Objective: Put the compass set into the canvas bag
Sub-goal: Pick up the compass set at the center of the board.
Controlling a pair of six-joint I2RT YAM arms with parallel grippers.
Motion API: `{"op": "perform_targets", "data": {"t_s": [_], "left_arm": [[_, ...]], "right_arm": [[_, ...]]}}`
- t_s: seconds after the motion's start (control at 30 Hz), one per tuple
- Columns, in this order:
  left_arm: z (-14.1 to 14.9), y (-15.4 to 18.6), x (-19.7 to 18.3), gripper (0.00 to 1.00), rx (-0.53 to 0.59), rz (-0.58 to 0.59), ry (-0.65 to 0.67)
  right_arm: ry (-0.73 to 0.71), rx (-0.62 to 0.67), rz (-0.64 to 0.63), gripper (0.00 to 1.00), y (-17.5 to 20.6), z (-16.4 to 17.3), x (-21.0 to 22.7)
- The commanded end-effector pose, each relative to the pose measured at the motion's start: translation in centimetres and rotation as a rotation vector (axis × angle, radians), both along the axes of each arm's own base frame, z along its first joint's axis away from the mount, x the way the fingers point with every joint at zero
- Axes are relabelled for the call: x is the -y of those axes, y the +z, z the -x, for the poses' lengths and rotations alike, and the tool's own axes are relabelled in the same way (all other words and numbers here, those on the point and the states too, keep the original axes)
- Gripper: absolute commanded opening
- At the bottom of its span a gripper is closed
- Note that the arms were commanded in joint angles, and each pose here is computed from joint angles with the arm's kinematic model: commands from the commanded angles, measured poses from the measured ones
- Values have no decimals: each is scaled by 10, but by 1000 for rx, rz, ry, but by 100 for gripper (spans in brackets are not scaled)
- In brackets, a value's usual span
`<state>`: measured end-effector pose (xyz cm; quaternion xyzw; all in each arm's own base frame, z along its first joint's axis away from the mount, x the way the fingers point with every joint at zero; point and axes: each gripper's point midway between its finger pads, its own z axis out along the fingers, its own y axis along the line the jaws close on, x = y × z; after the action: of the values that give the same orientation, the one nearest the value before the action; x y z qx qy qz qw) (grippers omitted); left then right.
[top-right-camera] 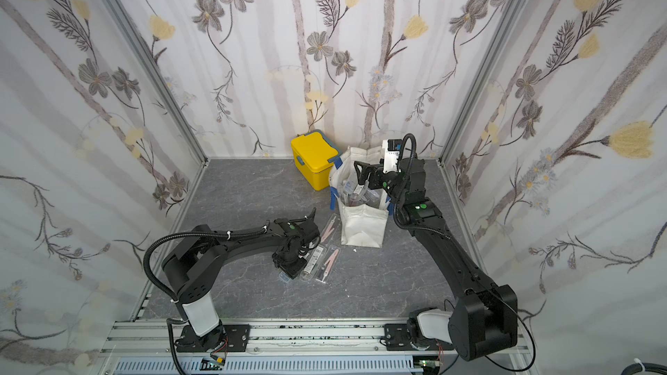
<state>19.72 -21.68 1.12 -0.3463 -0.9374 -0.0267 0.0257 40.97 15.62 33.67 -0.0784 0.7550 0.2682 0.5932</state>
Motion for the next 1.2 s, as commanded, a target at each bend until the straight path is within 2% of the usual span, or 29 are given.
{"op": "perform_targets", "data": {"t_s": [0.0,0.17,0.37,0.67,0.87,0.97,1.17], "left_arm": [[1,-8,-11,48,-5,-60,-7],[-1,-11,-15,36,3,-84,-1],[-9,-8,-17,32,41,-99,9],[-44,7,-16,29,189,-68,79],[-67,24,-10,29,293,-2,122],[-88,43,-8,28,400,46,163],[-122,92,8,27,599,257,237]], "right_arm": [[4,50,-22,99,14,1,-1],[7,55,-25,100,15,2,-1],[10,60,-33,99,16,2,-2],[22,71,-39,100,18,1,-4],[36,62,-51,99,16,-1,-8],[60,45,-51,100,14,-4,-12],[129,14,-39,100,11,-3,-26]]}}
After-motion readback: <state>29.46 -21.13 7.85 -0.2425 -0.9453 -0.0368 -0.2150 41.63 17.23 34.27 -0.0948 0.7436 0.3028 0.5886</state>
